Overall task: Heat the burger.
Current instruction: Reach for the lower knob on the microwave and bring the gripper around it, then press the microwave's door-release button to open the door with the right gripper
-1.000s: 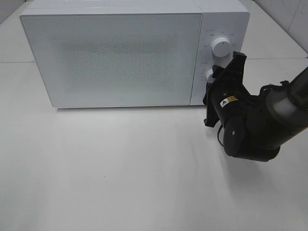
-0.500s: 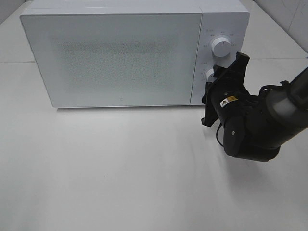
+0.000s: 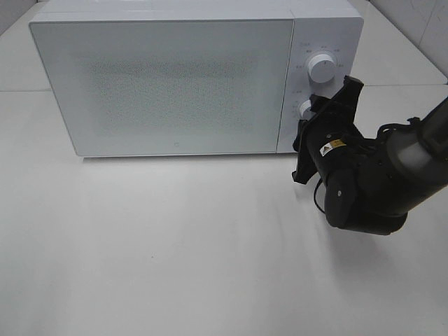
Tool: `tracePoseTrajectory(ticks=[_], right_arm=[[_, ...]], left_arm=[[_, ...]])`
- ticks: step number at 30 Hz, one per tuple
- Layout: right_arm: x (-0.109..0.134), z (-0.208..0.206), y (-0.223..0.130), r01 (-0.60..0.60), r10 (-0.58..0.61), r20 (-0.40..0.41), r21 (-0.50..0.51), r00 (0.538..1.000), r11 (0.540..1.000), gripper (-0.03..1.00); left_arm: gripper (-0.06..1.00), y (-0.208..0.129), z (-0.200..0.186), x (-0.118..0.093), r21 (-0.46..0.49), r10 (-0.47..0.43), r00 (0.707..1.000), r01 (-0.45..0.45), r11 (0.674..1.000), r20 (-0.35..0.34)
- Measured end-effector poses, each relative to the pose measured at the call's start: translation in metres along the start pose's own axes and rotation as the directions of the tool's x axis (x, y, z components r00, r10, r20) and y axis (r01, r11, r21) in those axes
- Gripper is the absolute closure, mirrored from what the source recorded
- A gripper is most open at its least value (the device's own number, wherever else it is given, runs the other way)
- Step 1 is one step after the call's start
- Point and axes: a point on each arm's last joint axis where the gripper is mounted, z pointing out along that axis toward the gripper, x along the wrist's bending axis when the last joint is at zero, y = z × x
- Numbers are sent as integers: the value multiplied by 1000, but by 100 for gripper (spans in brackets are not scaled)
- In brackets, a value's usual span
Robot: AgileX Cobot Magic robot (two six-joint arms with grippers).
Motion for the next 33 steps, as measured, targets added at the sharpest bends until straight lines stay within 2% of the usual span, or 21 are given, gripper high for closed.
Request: tracePoseTrajectory(ticks=[12, 17, 19, 27, 33], right_arm=[[0, 0, -1, -18, 18, 0, 8, 1000, 1000, 50], [-1, 0, -1, -24, 24, 6, 9, 1000, 1000, 46], [-2, -1, -1, -26, 26, 18, 10, 1000, 1000, 40], [-4, -2, -2, -22, 21, 36, 19, 999, 1000, 30], [-5, -3, -3, -18, 17, 41, 27, 999, 999, 28]], left_arm=[[-5, 0, 0, 0, 0, 0, 1000, 0, 1000, 0], [-5, 0, 0, 0, 0, 0, 1000, 0, 1000, 0], [-5, 0, 0, 0, 0, 0, 1000, 0, 1000, 0], [-5, 0, 0, 0, 0, 0, 1000, 0, 1000, 0], [-5, 0, 0, 0, 0, 0, 1000, 0, 1000, 0]])
